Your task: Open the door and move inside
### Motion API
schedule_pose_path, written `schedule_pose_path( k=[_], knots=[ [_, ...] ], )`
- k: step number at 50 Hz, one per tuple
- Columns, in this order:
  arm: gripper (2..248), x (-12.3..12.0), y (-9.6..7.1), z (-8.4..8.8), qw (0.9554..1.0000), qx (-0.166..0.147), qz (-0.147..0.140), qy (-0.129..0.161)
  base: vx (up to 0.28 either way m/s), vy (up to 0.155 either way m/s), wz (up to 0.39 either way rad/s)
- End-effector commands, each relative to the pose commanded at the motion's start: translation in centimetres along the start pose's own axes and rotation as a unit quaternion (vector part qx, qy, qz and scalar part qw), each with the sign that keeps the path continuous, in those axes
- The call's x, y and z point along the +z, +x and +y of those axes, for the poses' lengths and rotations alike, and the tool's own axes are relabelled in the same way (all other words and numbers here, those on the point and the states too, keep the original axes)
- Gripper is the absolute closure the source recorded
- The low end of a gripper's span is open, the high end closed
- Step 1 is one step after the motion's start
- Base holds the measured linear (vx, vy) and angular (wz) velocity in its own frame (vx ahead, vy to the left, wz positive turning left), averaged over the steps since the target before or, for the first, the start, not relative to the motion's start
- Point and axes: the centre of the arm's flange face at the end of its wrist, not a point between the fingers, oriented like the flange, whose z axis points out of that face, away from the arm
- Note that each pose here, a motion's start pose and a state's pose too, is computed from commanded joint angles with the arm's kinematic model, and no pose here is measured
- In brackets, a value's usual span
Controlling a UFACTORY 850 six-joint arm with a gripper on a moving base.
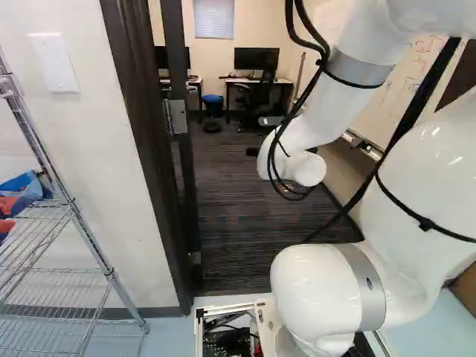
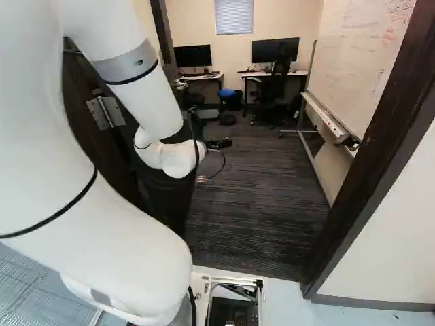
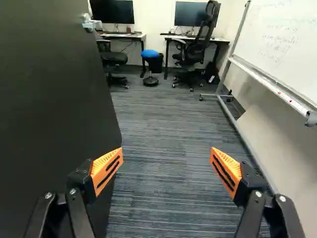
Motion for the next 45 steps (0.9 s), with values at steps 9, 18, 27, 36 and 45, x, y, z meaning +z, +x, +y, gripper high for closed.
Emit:
schedule_pose_path(
  k=[9,18,27,36,45],
  knots=[
    [3,-1.7,-1.1,-0.8,1.0,0.003,0.0,0.004,0.0,0.0,0.0],
    [3,-3.1,-2.2,-1.3,1.0,0.005,0.001,0.008,0.0,0.0,0.0],
    [3,-4.2,-3.0,-1.7,0.9999,0.006,0.001,0.01,0.0,0.0,0.0],
    [3,-5.1,-3.7,-2.0,0.9999,0.007,0.001,0.012,0.0,0.0,0.0],
    [3,-5.6,-4.1,-2.2,0.9999,0.008,0.001,0.014,0.0,0.0,0.0]
  ],
)
